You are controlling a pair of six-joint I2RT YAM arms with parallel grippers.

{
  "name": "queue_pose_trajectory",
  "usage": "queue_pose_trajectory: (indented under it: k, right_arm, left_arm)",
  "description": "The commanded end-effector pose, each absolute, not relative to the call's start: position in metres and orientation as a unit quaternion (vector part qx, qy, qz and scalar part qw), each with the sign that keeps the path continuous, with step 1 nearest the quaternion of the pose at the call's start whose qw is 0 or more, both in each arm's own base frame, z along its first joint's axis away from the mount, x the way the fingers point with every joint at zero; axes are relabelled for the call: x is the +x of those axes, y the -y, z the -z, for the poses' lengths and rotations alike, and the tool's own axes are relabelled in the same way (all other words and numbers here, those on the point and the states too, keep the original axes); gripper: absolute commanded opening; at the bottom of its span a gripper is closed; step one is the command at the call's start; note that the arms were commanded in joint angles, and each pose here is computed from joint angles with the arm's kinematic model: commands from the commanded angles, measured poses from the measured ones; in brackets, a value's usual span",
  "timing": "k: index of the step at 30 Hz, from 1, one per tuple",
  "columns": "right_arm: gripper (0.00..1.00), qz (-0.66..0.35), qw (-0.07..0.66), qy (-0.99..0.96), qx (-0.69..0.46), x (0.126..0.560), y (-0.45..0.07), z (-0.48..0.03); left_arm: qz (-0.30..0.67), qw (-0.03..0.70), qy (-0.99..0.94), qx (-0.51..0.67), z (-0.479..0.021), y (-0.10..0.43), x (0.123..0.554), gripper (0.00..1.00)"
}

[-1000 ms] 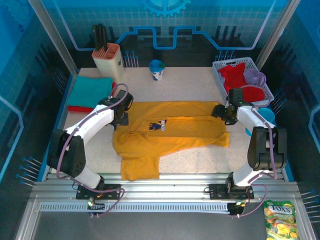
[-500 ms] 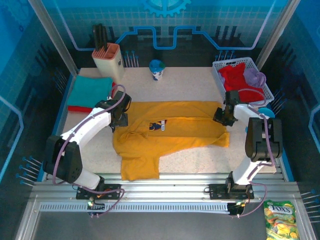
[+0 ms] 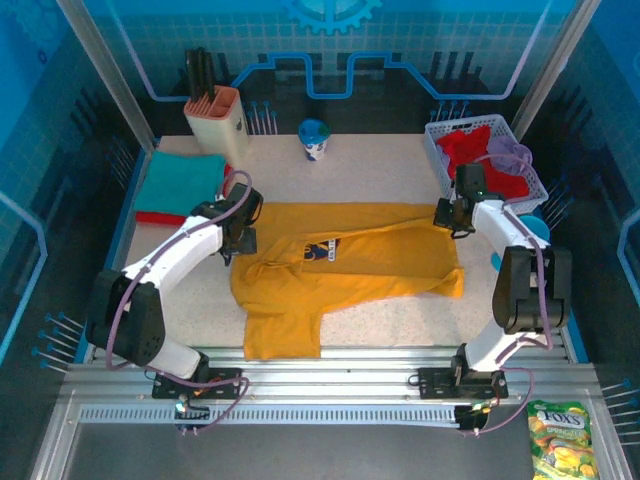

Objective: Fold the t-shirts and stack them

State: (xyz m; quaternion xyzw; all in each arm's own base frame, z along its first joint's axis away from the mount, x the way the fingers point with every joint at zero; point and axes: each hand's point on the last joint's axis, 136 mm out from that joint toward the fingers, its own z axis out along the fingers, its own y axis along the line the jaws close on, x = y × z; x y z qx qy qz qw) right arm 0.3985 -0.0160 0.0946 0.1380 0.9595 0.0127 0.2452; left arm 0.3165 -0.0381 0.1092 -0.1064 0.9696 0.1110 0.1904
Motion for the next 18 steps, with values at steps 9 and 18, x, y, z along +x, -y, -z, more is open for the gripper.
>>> queue_pose_trajectory:
  k: [9, 18]
  right_arm:
    - [0.36, 0.099, 0.162, -0.964, 0.184, 0.330, 0.044, -0.052]
    - [0.90, 0.022, 0.258, -0.958, 0.122, 0.365, -0.003, -0.109]
  left_arm:
    - [-0.101, 0.153, -0.975, -0.126, -0.085, 0.024, 0.346, 0.74]
    - [-0.005, 0.188, -0.973, -0.132, -0.096, 0.052, 0.408, 0.61]
